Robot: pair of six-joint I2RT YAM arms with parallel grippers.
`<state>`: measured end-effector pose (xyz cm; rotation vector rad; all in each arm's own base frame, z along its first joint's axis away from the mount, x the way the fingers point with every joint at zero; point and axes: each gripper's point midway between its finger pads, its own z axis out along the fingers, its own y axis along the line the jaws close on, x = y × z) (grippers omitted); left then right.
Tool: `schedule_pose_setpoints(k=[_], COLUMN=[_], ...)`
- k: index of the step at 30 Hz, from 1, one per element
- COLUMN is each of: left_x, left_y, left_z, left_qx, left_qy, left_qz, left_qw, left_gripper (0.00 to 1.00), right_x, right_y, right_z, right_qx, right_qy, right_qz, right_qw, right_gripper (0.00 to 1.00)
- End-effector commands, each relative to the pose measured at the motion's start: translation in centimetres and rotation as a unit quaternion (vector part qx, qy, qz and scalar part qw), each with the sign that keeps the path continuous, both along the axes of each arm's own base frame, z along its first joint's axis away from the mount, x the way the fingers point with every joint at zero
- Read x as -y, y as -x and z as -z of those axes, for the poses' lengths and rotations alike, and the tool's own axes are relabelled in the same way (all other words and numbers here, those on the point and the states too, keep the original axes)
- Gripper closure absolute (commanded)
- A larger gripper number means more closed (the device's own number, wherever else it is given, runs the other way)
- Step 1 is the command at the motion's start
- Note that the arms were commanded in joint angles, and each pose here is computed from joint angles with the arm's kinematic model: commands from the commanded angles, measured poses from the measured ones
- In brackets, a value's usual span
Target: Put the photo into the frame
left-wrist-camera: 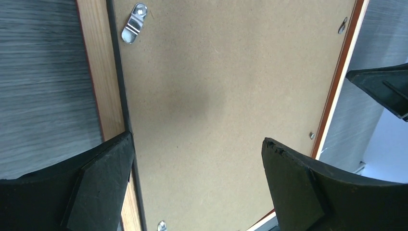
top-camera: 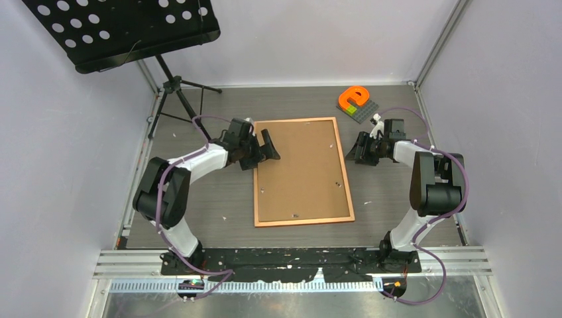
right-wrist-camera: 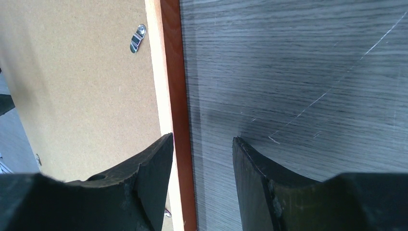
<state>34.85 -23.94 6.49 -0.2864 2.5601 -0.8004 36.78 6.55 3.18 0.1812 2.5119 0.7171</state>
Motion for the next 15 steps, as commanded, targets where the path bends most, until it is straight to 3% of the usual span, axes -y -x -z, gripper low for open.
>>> schedule_pose_setpoints(k=[1, 15], left_x=[-0.4, -3.6], left_y=[-1.1, -1.8], left_z=[-4.3, -6.2], left_qx=[0.074, 0.169], left_qy=[-0.031, -0.159], left_qz=[0.013, 0.093], left_qw=[0.997, 0.968], left_gripper=[0.00, 0.00], right_x=[-0.3, -0.3], right_y=[-1.0, -1.5], right_z=[-1.0, -4.3], right_qx=[0.024, 0.069], right_qy=[-0.004, 0.028], right_qz=[-0.006, -0.033], right_qw=[1.000, 0.997], right_gripper=[0.45, 0.43])
